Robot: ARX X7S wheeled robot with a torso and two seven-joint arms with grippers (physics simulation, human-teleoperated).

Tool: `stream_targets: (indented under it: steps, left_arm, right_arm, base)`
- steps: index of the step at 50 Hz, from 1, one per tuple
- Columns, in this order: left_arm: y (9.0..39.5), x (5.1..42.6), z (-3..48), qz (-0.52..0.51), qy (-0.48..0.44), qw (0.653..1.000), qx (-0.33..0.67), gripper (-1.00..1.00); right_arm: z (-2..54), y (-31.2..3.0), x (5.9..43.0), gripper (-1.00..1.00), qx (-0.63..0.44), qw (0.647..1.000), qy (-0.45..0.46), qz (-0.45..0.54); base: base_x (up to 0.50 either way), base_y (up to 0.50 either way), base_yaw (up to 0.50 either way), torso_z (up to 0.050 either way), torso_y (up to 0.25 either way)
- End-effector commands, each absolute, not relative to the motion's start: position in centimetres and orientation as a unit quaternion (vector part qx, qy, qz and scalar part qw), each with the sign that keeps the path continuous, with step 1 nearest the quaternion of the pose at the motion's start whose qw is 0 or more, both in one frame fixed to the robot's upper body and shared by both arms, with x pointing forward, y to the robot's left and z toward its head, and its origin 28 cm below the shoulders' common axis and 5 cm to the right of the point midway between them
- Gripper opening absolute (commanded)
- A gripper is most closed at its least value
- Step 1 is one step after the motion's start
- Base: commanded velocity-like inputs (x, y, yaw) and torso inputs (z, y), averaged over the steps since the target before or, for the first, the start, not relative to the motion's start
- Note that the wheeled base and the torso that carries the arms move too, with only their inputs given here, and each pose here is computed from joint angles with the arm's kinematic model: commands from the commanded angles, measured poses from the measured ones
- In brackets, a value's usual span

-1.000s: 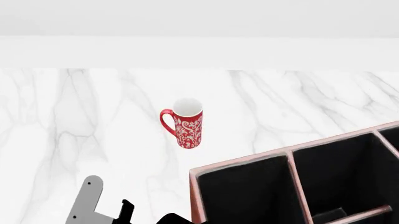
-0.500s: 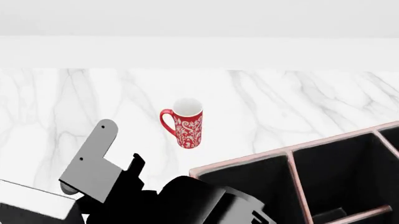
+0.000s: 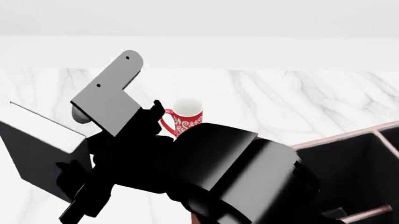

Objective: Pick up the book and place it in the right compartment of the caddy.

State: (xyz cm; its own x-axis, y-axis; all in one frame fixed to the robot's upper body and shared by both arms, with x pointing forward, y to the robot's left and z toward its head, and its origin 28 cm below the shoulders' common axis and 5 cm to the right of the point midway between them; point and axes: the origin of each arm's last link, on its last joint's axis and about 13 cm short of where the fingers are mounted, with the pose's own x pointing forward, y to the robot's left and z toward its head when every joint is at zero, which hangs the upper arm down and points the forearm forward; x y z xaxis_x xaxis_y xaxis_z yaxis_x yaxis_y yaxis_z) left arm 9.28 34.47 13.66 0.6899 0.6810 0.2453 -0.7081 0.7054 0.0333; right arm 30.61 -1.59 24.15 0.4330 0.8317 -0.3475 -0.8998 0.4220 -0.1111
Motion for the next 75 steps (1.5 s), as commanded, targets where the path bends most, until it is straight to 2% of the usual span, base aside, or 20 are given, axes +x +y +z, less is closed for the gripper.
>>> stream_targets:
  steps: [1,10,28,39,62,75]
  left_arm:
    - [34.5,9.3,13.8,0.379,-0.11,0.917,0.062,1.0]
    - [34.5,9.3,13.9,0.378,-0.11,0.917,0.063,1.0]
    - [34.4,9.5,13.7,0.375,-0.109,0.919,0.061,1.0]
    - [34.5,9.7,13.5,0.373,-0.108,0.92,0.061,1.0]
    - [34.3,10.0,13.8,0.369,-0.111,0.921,0.062,1.0]
    - [34.4,10.0,13.6,0.368,-0.11,0.922,0.06,1.0]
  right_arm:
    - [27.3,-2.9,31.6,-1.0,-0.117,0.877,0.089,0.457]
    - [29.0,-4.8,32.8,-1.0,-0.093,0.911,0.087,0.392]
    - [31.1,-8.0,33.4,-1.0,-0.07,0.947,0.069,0.306]
    - [32.1,-11.2,33.1,-1.0,-0.059,0.975,0.054,0.206]
    - [32.3,-16.6,31.3,-1.0,-0.046,0.995,0.051,0.074]
    - [32.2,-19.5,27.8,-1.0,-0.031,0.998,0.051,-0.034]
  base:
    - [0.0,0.0,0.0,0.0,0.0]
    - [0.0,0.0,0.0,0.0,0.001]
    - [0.0,0.0,0.0,0.0,0.001]
    - [0.0,0.0,0.0,0.0,0.001]
    - [0.0,0.0,0.0,0.0,0.002]
    - [0.0,0.0,0.0,0.0,0.001]
